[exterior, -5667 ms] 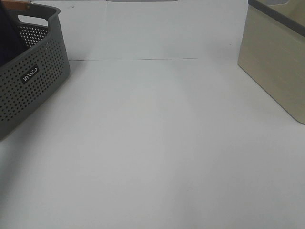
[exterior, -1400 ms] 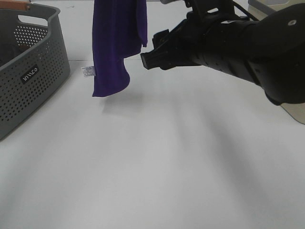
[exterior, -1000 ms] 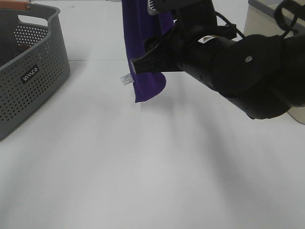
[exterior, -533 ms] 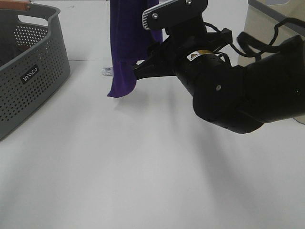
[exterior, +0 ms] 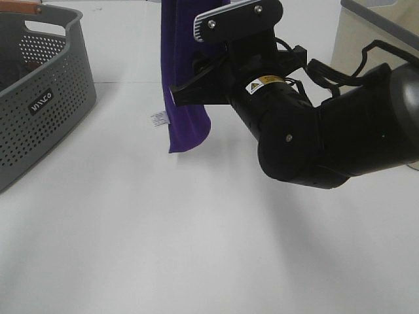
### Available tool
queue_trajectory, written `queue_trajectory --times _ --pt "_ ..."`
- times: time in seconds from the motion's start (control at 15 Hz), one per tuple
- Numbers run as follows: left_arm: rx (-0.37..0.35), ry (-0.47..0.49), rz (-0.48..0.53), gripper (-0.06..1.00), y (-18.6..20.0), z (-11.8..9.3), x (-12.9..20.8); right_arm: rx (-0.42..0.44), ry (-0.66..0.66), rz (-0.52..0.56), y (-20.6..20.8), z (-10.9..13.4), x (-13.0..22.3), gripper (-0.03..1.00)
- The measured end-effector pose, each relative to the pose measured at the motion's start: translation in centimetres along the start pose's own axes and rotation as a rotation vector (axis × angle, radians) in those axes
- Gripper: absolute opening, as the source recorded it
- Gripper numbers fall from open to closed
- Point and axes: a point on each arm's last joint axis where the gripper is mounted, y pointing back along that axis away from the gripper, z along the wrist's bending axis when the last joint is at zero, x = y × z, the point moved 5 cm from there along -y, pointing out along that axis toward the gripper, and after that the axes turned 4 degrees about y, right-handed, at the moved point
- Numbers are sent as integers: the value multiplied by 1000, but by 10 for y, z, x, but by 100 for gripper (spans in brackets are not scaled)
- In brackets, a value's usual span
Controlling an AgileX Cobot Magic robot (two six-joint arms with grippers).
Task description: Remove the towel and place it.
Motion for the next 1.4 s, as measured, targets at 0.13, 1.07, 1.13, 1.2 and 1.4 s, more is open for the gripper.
queue_trajectory --times 0.13,1.07,1.13,1.2,1.4 --pt "10 2 29 0 0 -1 4 41 -21 14 0 -5 3 43" --pt "6 1 37 0 1 1 5 75 -29 106 8 -24 -2 0" --pt "1 -3 55 0 3 4 6 4 -50 141 11 -29 -7 0" --pt "-9 -2 76 0 8 10 7 -59 -47 172 13 -39 -11 0" --pt "-48 9 168 0 31 33 12 -104 -57 265 21 -96 -10 0"
